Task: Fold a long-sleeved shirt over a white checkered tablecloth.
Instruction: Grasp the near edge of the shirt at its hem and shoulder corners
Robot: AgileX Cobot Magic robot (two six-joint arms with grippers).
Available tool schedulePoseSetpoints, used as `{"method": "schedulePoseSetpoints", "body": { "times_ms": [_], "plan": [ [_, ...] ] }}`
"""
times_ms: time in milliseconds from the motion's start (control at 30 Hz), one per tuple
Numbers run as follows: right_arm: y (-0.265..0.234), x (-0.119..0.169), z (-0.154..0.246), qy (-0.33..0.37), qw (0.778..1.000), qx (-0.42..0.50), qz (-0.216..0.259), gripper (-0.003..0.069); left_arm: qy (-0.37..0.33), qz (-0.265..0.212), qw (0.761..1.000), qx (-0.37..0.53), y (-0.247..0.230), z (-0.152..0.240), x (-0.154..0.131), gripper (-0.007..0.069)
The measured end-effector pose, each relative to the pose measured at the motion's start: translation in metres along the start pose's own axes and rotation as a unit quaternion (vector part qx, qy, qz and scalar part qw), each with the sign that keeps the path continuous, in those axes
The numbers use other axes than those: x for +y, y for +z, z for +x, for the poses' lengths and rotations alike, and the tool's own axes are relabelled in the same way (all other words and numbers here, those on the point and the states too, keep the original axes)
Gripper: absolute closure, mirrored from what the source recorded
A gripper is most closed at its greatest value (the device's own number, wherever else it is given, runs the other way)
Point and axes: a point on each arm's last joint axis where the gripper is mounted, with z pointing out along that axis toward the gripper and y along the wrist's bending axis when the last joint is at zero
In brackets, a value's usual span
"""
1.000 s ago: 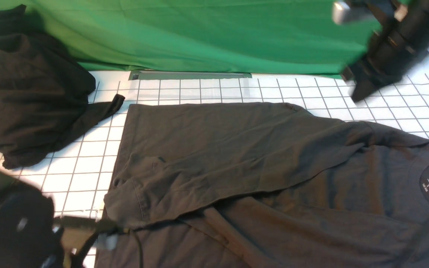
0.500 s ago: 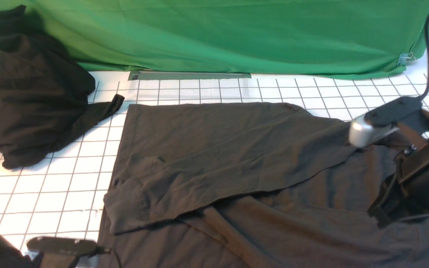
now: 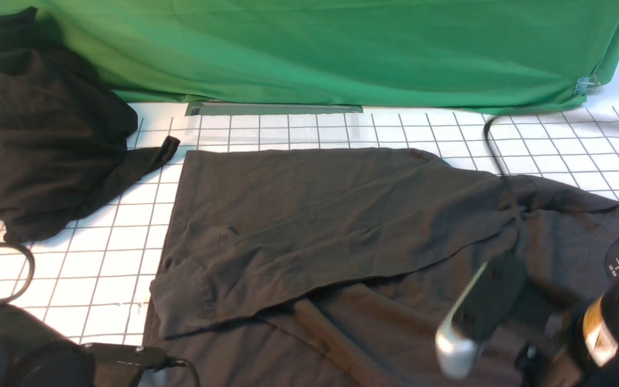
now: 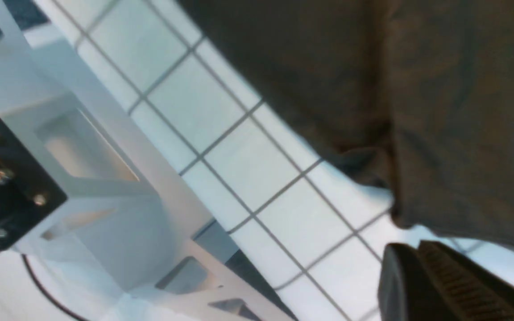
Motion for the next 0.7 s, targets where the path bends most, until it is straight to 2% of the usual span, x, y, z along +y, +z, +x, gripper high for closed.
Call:
{"method": "schedulePoseSetpoints", "body": {
  "times_ms": [67, 100, 167, 200, 233, 333, 567, 700],
  "plan": [
    [0.016, -0.001, 0.007, 0.003, 1.000, 0.000, 0.002, 0.0568, 0.012, 0.000, 1.000, 0.010, -0.002, -0.001, -0.002, 0.0392],
    [0.026, -0.003, 0.012, 0.005, 1.000, -0.001, 0.005, 0.0513, 0.020, -0.003, 1.000, 0.016, -0.004, -0.001, -0.002, 0.0488],
    [0.037, -0.005, 0.018, 0.009, 1.000, -0.003, 0.008, 0.0419, 0.030, -0.009, 0.999, 0.025, -0.006, -0.001, -0.002, 0.0578],
    [0.039, -0.005, 0.019, 0.009, 1.000, 0.000, 0.008, 0.0409, 0.031, -0.010, 0.999, 0.027, -0.006, 0.000, -0.002, 0.0582],
    [0.045, -0.006, 0.020, 0.012, 1.000, -0.003, 0.010, 0.0344, 0.037, -0.016, 0.999, 0.032, -0.008, -0.001, -0.001, 0.0601],
    [0.056, -0.009, 0.021, 0.015, 1.000, 0.005, 0.013, 0.0242, 0.046, -0.029, 0.998, 0.041, -0.018, 0.002, 0.001, 0.0608],
    [0.083, -0.015, 0.011, 0.027, 0.999, 0.028, 0.024, 0.0211, 0.050, -0.017, 0.999, 0.003, -0.039, 0.009, 0.004, 0.0609],
    [0.098, -0.023, 0.009, 0.025, 0.997, 0.049, 0.052, 0.0211, 0.050, -0.008, 0.999, -0.017, -0.048, 0.013, 0.006, 0.0609]
  ]
}}
